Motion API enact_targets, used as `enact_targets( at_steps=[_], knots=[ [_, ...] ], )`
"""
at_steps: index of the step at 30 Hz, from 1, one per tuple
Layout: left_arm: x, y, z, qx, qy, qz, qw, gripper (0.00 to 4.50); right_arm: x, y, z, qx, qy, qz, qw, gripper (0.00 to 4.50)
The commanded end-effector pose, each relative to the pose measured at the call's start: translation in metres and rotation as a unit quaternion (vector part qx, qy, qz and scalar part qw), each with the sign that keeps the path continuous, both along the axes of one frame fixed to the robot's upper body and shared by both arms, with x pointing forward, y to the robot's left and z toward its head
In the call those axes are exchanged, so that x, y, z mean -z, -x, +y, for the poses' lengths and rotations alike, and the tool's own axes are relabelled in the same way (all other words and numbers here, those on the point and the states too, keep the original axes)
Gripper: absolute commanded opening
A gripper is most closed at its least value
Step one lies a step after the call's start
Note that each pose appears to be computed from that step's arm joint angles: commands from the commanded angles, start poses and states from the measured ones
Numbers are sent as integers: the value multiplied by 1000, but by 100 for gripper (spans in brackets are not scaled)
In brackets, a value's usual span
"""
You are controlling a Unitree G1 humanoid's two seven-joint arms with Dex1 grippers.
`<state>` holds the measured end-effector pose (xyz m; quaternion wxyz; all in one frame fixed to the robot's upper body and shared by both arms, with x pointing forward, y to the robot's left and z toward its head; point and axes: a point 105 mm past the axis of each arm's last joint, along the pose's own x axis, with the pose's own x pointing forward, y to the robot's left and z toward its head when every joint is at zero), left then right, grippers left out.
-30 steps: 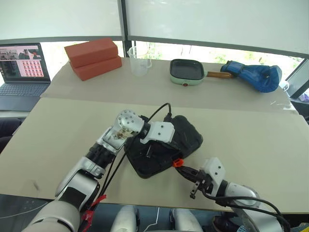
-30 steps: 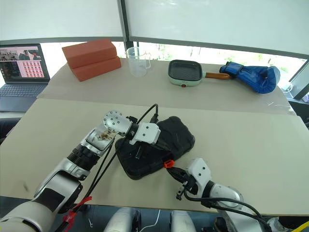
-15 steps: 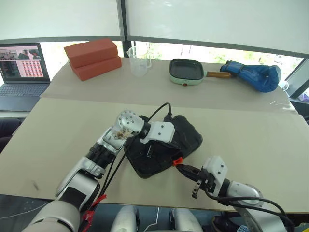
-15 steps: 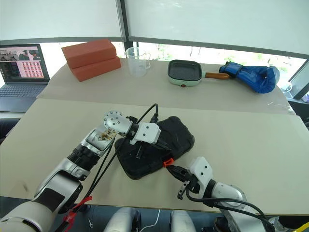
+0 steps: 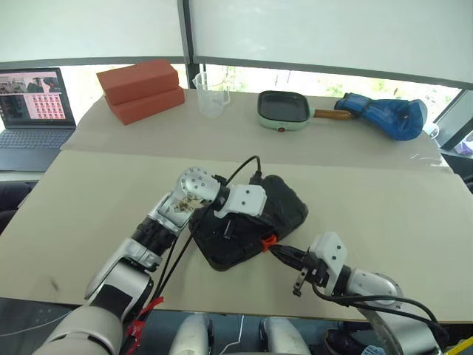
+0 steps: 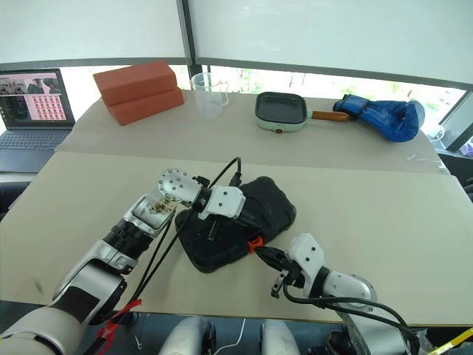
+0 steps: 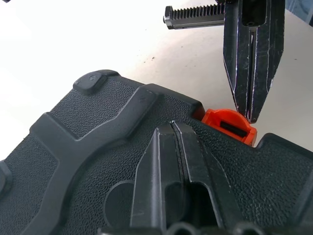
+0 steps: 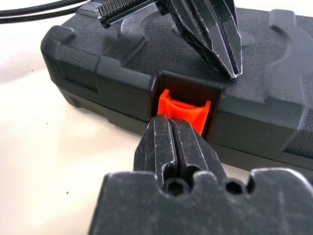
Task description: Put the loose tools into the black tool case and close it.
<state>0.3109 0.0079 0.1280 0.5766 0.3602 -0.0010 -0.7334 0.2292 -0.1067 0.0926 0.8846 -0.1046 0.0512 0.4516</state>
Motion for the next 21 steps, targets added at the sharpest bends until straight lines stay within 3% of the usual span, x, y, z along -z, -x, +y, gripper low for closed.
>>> enact_targets(
  at_steps=[1,3,6,12,16,21],
  knots=[
    [26,-7,24,-48,-54,47,996,70,-19,-4,-13,-2,-4,-24,1000,77],
    [17,-9,34,-71,-37,65,995,142,-21,-2,-24,-9,4,-14,1000,150],
    [-1,-5,80,-114,-28,95,988,243,-30,15,-47,-47,31,14,998,246],
    [-44,42,185,-239,-17,211,948,439,-83,43,-96,-107,30,87,990,442],
    [-67,69,221,-314,8,235,920,439,-111,40,-113,-122,24,106,987,442],
    [-58,87,232,-351,12,223,909,439,-122,25,-113,-140,28,105,984,442]
  ],
)
